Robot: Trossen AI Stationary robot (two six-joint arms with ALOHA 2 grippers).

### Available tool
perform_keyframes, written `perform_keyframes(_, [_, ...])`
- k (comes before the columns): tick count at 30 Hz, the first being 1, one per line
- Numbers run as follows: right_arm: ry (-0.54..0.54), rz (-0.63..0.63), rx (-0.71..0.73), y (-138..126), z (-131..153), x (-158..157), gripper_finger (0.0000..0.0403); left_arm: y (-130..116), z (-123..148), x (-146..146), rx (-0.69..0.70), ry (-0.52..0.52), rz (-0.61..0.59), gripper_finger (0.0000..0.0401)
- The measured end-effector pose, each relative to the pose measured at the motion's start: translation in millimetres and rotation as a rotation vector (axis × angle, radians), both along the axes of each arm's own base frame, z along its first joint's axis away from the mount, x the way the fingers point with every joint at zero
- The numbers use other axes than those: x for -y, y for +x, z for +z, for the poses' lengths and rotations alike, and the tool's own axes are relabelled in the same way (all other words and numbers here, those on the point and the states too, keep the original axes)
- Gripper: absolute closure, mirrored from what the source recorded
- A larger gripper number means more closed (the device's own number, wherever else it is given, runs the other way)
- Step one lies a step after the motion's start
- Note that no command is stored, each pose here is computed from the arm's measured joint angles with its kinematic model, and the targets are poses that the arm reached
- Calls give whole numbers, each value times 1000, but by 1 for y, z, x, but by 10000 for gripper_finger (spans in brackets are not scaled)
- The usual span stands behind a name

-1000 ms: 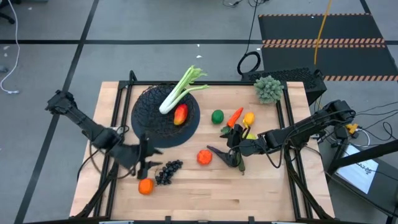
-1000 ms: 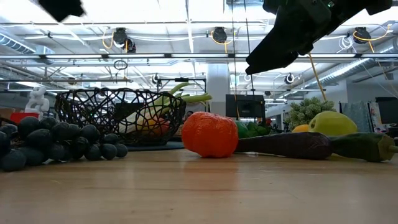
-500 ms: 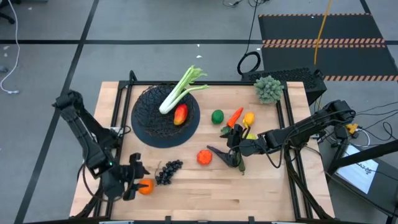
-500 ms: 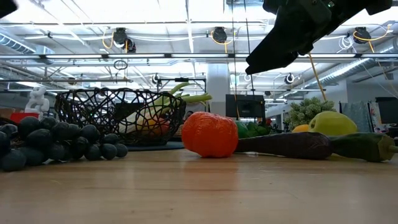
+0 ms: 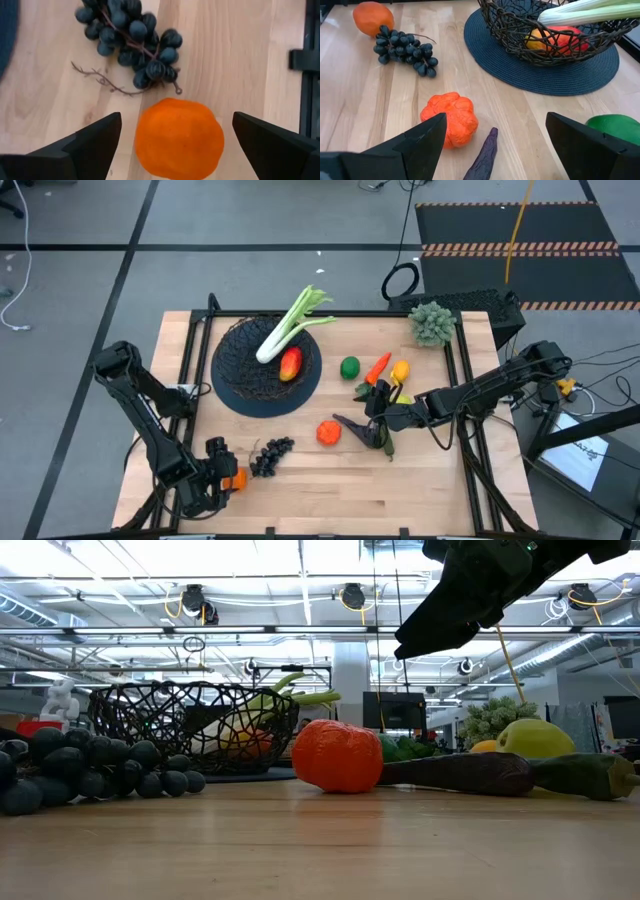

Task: Build produce basket
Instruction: Put the orange into the black basket

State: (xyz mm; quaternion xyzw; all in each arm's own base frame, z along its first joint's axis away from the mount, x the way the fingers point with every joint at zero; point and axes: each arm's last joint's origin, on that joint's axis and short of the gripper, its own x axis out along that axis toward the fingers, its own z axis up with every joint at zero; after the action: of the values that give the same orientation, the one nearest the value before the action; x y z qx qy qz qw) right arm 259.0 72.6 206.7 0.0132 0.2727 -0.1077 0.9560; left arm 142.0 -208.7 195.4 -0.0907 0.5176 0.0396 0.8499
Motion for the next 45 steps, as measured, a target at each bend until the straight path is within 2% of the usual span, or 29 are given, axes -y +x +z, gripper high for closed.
perform_keyframes(6, [10, -5, 2, 0, 0, 0, 67, 0, -7, 1, -36, 19, -1, 3])
perform_keyframes(24, [39, 35, -4, -2, -1, -8, 66, 0, -11, 2, -61, -8, 17, 1])
perform_keyframes(34, [58, 23, 0, -2, 0, -8, 66, 4, -33, 11, -134, 18, -1, 3])
perform_keyframes(45, [82, 6, 6, -2, 0, -8, 66, 6, -33, 15, -132, -31, 3, 77])
